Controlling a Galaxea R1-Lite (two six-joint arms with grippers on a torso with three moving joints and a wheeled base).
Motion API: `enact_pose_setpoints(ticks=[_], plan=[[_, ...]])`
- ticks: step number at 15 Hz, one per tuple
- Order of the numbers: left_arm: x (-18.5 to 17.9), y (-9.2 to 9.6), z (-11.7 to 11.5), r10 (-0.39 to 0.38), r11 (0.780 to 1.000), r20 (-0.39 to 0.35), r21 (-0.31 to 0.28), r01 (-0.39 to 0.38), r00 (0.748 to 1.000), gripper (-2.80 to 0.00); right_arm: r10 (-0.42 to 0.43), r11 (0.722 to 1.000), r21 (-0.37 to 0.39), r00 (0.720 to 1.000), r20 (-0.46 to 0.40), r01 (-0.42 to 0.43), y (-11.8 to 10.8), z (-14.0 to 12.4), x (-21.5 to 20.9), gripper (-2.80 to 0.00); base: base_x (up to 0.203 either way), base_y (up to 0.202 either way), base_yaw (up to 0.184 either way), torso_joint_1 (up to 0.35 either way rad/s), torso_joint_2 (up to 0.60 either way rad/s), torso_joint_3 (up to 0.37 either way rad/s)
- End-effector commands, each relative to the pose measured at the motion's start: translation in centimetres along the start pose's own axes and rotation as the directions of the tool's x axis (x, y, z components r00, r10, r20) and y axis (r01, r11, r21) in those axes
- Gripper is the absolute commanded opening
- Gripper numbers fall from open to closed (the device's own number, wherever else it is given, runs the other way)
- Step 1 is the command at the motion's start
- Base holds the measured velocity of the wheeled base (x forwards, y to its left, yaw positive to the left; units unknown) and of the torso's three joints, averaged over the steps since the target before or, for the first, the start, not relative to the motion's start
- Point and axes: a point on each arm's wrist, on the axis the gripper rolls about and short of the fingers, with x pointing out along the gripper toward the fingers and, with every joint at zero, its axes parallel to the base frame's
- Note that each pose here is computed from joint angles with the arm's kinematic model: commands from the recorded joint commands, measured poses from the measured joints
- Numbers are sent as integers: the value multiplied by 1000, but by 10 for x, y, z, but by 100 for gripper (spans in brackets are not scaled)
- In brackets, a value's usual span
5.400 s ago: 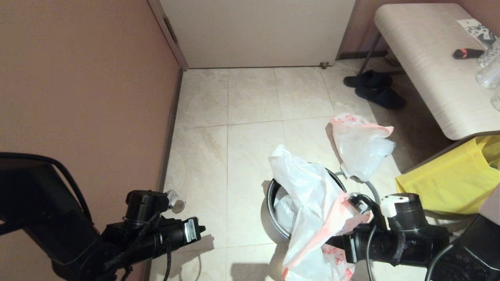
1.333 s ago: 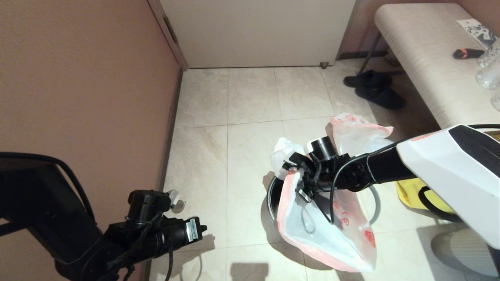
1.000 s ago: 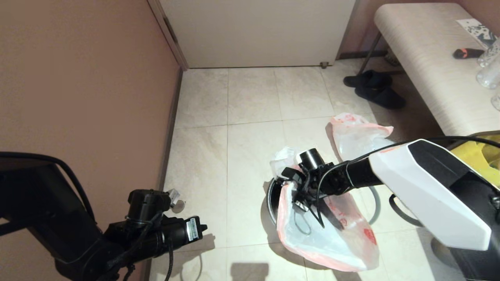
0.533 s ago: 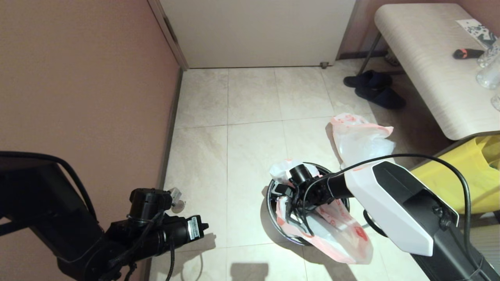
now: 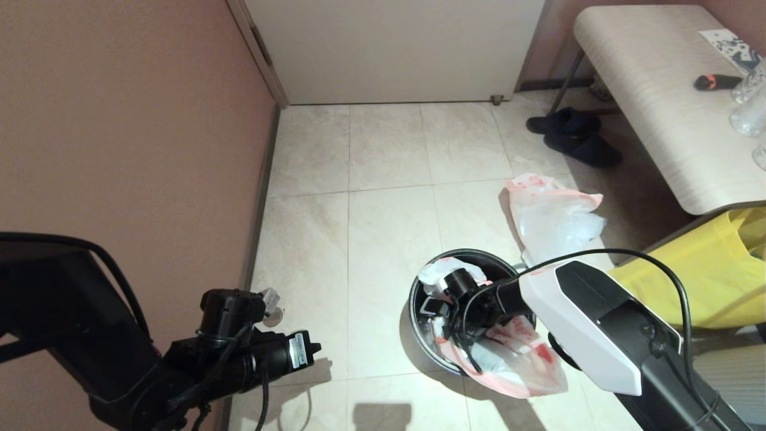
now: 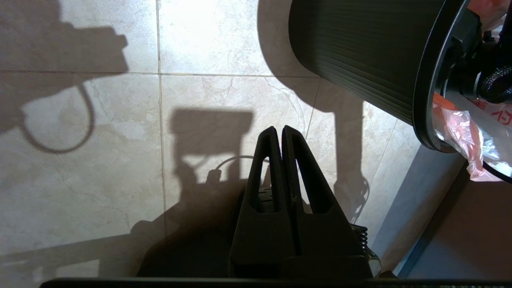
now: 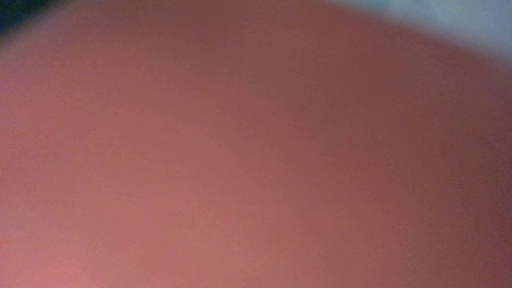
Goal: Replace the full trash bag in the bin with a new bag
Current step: Put the new garbage bag on the trash can
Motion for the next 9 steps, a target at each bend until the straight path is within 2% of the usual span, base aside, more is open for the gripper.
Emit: enact_pose_setpoints(ticks=[1,3,6,9], plan=[[1,0,1,-2,1000,3,-2,2,1000,-280,-1,1000,8,1000,5,1,-4,1,-7,-280,0,0,0,0,0,0],[2,0,1,-3,1000,4,-2,3,1000,-280,9,999,39,999,31,-10,-12,8,-37,-280,0,0,0,0,0,0],[2,0,1,-1,1000,4,-2,1,1000,-280,64,986,146,990,126,-82,-23,16,-104,-280,0,0,0,0,0,0],[4,1,0,3,1000,0,9,-3,1000,-280,102,958,251,983,151,-138,-18,1,-162,-280,0,0,0,0,0,0]])
